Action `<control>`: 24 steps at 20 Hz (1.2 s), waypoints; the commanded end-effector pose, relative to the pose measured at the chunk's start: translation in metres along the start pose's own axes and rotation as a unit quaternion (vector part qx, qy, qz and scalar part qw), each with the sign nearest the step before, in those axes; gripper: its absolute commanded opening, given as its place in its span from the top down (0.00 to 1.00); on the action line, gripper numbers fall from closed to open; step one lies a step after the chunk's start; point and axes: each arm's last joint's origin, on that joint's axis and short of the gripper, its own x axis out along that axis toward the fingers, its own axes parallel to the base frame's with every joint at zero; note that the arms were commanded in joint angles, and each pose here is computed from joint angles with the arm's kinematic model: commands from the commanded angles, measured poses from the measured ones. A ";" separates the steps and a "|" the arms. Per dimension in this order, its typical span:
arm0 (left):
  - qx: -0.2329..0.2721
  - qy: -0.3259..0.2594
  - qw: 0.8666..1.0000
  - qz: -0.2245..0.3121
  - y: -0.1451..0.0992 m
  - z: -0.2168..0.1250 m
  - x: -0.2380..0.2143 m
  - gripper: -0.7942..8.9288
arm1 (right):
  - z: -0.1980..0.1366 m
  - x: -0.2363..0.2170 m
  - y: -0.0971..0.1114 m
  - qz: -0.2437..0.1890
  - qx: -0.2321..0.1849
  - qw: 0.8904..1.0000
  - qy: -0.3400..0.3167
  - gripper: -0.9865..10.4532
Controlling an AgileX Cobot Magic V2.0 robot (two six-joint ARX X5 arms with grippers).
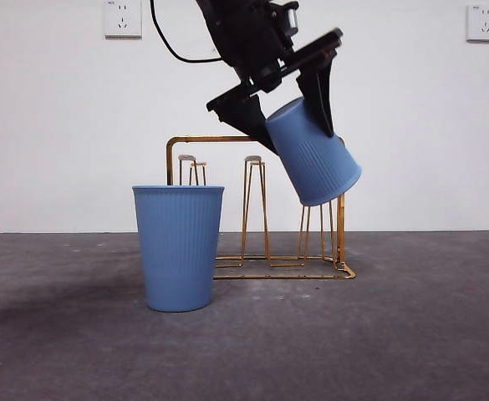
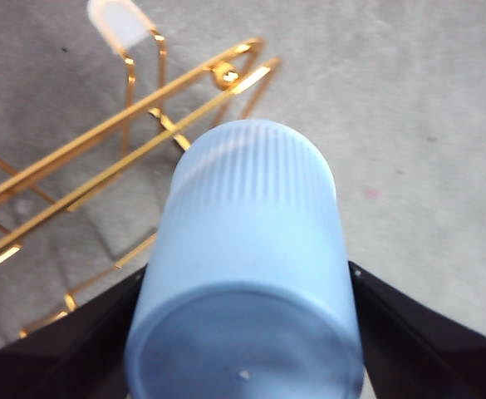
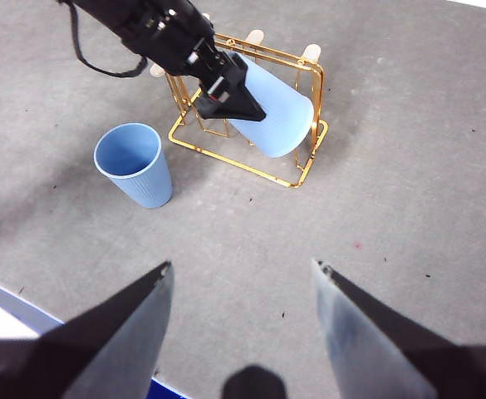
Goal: Pick up cup 1,put cup 1 in the cup rack,pick up cup 2,put cup 2 in the cup rack
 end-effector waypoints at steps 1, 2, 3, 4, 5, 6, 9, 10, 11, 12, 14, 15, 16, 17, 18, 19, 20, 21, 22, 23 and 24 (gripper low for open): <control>0.006 0.005 1.000 0.007 -0.002 -0.002 0.015 0.93 | -0.002 0.001 0.000 0.002 -0.004 1.000 0.010 0.67; 0.007 0.006 1.000 0.007 -0.003 -0.002 0.020 0.93 | -0.002 0.001 0.000 0.002 -0.004 1.000 0.010 0.67; 0.007 0.008 1.000 0.008 -0.002 -0.003 0.022 0.93 | -0.002 0.001 0.000 0.002 -0.005 1.000 0.010 0.67; 0.008 0.011 1.000 0.017 -0.003 -0.004 0.029 0.93 | -0.002 0.001 0.000 0.004 -0.007 1.000 0.010 0.67; 0.008 0.013 1.000 0.026 -0.002 -0.005 0.031 0.93 | -0.002 0.001 0.000 0.008 -0.008 1.000 0.010 0.67; 0.009 0.017 0.999 0.029 -0.001 -0.006 0.036 0.93 | -0.002 0.001 0.001 0.014 -0.008 1.000 0.009 0.67; 0.010 0.013 0.999 0.028 0.000 -0.006 0.043 0.93 | -0.002 0.001 0.001 0.021 -0.011 1.000 0.009 0.67; 0.010 0.012 0.999 0.028 0.000 -0.006 0.044 0.93 | -0.002 0.001 0.001 0.021 -0.012 1.000 0.009 0.67; 0.011 0.008 0.999 0.031 0.000 -0.005 0.045 0.93 | -0.002 0.001 0.001 0.021 -0.012 1.000 0.009 0.67; 0.012 0.004 0.999 0.036 0.000 -0.004 0.046 0.93 | -0.002 0.001 0.001 0.021 -0.012 1.000 0.009 0.67; 0.015 0.002 0.999 0.034 -0.001 -0.005 0.049 0.93 | -0.002 0.001 0.001 0.021 -0.013 1.000 0.009 0.67; 0.015 0.002 0.999 0.034 -0.001 -0.005 0.049 0.92 | -0.002 0.001 0.001 0.021 -0.013 1.000 0.009 0.67; 0.016 0.001 0.999 0.034 -0.001 -0.004 0.049 0.91 | -0.002 0.001 0.001 0.021 -0.013 1.000 0.009 0.67; 0.017 -0.001 0.999 0.033 -0.002 -0.004 0.050 0.89 | -0.002 0.001 0.001 0.021 -0.013 1.000 0.009 0.67; 0.017 -0.004 0.999 0.032 -0.002 -0.004 0.050 0.84 | -0.002 0.001 0.001 0.021 -0.013 1.000 0.009 0.67; 0.017 -0.006 0.999 0.032 -0.002 -0.003 0.050 0.81 | -0.002 0.001 0.001 0.021 -0.013 1.000 0.009 0.67; 0.017 -0.005 0.999 0.032 -0.002 -0.003 0.050 0.81 | -0.002 0.001 0.001 0.021 -0.013 1.000 0.009 0.67; 0.017 -0.003 0.999 0.031 -0.002 -0.004 0.050 0.81 | -0.002 0.001 0.001 0.021 -0.013 1.000 0.009 0.67; 0.017 -0.001 1.000 0.023 -0.003 -0.004 0.050 0.80 | -0.002 0.001 0.001 0.021 -0.013 1.000 0.009 0.67; 0.017 -0.003 1.000 0.019 -0.003 -0.004 0.050 0.71 | -0.002 0.001 0.001 0.021 -0.013 1.000 0.009 0.67; 0.019 -0.006 1.000 0.018 -0.004 -0.003 0.050 0.64 | -0.002 0.001 0.001 0.021 -0.013 1.000 0.009 0.67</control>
